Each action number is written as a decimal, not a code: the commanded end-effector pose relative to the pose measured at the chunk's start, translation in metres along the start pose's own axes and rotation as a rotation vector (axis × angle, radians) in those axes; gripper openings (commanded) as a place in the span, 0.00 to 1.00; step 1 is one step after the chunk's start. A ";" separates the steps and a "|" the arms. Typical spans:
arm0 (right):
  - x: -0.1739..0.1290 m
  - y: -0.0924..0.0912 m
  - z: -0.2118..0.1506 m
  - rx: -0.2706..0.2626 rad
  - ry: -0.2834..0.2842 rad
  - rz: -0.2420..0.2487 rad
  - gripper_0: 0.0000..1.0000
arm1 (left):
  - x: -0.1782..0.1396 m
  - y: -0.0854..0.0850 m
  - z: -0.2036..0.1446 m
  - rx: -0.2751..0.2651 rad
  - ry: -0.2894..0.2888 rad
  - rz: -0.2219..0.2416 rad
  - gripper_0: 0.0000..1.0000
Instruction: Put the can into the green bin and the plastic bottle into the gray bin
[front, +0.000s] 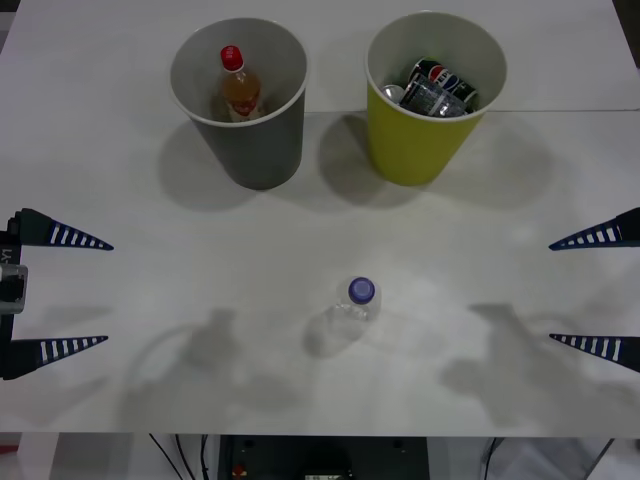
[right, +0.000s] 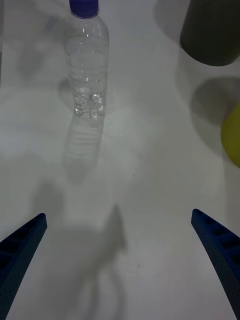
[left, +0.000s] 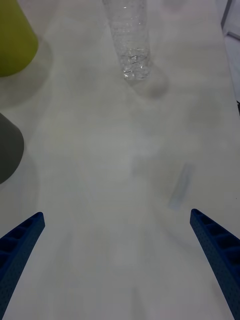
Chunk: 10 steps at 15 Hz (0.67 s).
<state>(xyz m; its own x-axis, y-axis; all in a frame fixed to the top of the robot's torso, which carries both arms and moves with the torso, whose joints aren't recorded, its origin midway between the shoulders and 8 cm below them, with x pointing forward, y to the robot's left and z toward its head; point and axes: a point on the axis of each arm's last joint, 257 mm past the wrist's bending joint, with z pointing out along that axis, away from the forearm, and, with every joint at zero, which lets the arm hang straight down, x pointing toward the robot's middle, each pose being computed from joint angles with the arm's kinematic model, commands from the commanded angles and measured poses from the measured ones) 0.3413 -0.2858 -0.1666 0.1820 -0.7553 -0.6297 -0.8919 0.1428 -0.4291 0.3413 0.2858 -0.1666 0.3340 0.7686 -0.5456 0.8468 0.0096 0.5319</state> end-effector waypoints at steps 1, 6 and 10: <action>0.001 0.003 0.001 -0.001 -0.007 0.011 1.00 | 0.000 0.000 0.000 0.000 0.000 0.000 1.00; -0.004 0.000 0.001 0.019 -0.022 -0.003 1.00 | 0.000 0.000 0.000 0.000 0.000 0.000 1.00; -0.009 0.010 0.020 0.032 -0.093 0.024 1.00 | 0.000 0.000 0.000 0.000 0.000 0.000 1.00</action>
<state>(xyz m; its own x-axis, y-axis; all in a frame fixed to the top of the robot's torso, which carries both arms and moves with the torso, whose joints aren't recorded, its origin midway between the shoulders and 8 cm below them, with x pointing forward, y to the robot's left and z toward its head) 0.3396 -0.2686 -0.1757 0.1982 -0.6994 -0.6867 -0.8823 0.1780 -0.4358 0.3413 0.2858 -0.1666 0.3340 0.7686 -0.5456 0.8468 0.0096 0.5319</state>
